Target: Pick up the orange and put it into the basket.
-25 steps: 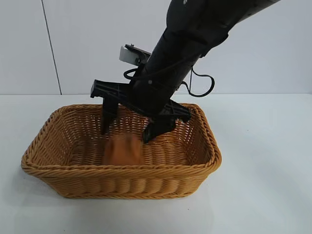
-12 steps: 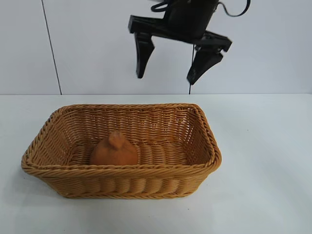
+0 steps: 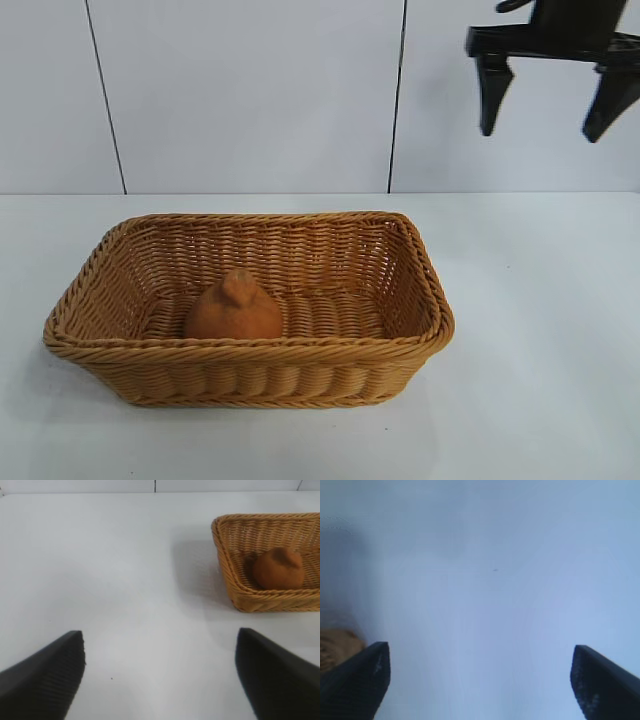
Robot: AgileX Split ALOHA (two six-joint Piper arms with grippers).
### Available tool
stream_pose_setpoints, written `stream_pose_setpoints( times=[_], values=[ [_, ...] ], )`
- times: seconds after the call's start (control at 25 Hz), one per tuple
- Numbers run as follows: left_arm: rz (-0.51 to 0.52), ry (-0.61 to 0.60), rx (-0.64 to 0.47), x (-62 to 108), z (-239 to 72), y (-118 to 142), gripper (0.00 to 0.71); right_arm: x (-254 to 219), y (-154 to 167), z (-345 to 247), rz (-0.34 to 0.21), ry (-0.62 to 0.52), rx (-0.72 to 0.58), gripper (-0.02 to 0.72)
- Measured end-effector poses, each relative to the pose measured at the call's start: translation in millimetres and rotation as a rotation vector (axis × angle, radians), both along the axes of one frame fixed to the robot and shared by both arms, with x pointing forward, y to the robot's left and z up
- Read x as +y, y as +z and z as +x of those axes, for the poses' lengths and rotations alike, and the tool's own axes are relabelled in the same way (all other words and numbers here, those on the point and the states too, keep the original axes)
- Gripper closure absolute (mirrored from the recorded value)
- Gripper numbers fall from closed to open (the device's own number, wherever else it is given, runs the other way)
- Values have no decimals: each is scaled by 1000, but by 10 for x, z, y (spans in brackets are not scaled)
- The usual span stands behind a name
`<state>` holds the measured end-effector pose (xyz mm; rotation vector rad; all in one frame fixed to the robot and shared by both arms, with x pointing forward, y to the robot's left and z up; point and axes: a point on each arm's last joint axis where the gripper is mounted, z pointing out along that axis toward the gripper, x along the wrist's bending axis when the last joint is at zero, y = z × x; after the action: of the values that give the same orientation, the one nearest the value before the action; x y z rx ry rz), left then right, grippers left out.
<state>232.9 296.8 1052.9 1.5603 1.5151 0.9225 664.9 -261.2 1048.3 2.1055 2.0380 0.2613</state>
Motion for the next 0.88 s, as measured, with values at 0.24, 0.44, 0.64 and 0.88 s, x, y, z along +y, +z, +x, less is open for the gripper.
stream_pose_setpoints(
  times=[0.24, 0.44, 0.64, 0.88],
  values=[
    [0, 0, 0, 0, 0, 0, 125, -408, -3, 8, 18, -73, 12, 30],
    [-1, 0, 0, 0, 0, 0, 125, -282, -33, -76, 42, -23, 37, 30],
    [-1, 0, 1, 0, 0, -1, 125, -186, -115, -478, 42, 28, 127, 30],
    [-1, 0, 1, 0, 0, -1, 125, -190, -150, -1060, 58, 62, 206, 30]
  ],
)
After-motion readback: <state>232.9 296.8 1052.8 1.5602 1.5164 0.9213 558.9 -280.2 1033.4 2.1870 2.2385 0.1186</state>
